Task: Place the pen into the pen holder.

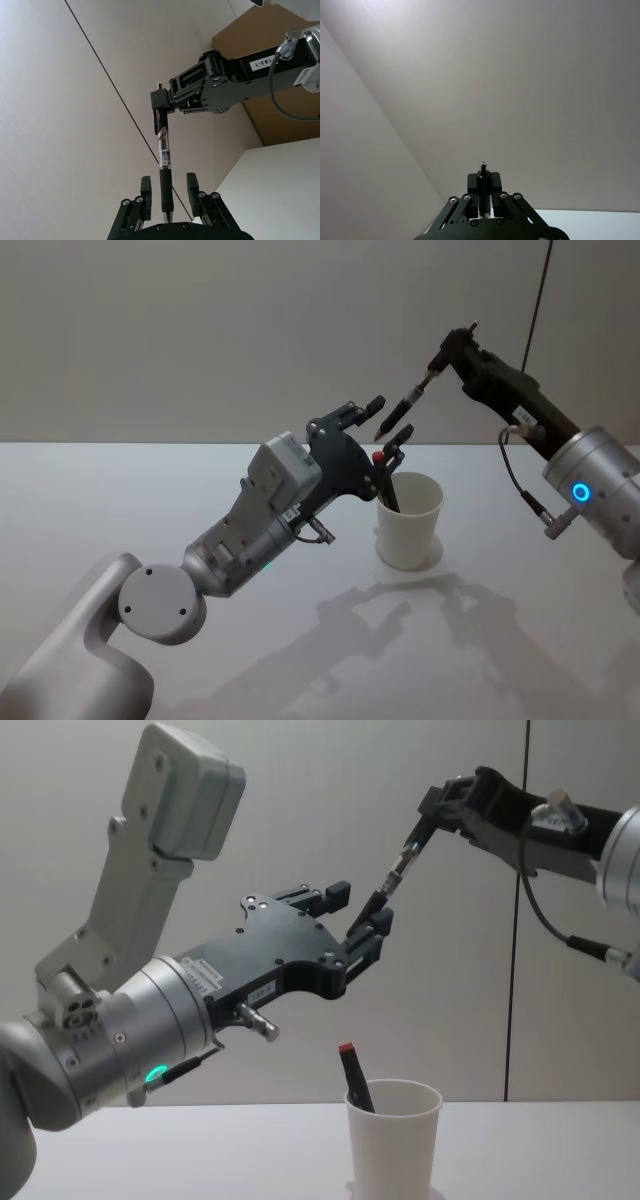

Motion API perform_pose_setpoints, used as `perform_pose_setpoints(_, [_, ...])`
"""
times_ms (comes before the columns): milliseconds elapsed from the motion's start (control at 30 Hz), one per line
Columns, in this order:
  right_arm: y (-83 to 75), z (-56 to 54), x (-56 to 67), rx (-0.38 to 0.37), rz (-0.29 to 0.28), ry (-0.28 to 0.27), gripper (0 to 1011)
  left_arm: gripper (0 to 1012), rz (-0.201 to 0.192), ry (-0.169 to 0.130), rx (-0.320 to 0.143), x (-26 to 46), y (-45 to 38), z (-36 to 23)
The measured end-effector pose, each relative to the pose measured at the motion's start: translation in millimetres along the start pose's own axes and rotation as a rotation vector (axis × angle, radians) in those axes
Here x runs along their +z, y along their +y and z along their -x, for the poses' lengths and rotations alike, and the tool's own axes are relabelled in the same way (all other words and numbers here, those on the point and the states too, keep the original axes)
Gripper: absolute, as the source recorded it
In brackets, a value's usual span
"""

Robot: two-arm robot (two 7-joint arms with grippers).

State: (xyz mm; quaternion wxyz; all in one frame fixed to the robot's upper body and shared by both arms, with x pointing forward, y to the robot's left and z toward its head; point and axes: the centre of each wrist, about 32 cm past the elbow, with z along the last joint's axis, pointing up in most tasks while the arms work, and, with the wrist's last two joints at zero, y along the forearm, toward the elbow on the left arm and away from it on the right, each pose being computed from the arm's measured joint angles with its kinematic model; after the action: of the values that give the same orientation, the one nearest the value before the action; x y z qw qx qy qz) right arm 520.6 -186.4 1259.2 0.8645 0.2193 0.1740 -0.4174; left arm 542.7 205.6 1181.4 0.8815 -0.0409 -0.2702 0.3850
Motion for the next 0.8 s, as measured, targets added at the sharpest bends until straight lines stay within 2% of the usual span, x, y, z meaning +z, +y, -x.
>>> perform_pose_setpoints(67, [0.2, 0.1, 0.1, 0.0, -0.001, 0.0, 145, 478, 0.0, 0.0, 0.0, 0.0, 0.0, 0.0])
perform_pose_setpoints(433, [0.8, 0.9, 0.6, 0.001, -0.004, -0.001, 145, 856, 0.0, 0.0, 0.0, 0.0, 0.0, 0.0])
perform_pose_setpoints(600, [1.1, 1.1, 0.8, 0.0, -0.006, -0.002, 145, 981, 0.0, 0.0, 0.0, 0.0, 0.0, 0.0])
perform_pose_setpoints(800, [1.4, 1.1, 0.7, -0.009, -0.01, -0.013, 145, 1000, 0.0, 0.0, 0.0, 0.0, 0.0, 0.0])
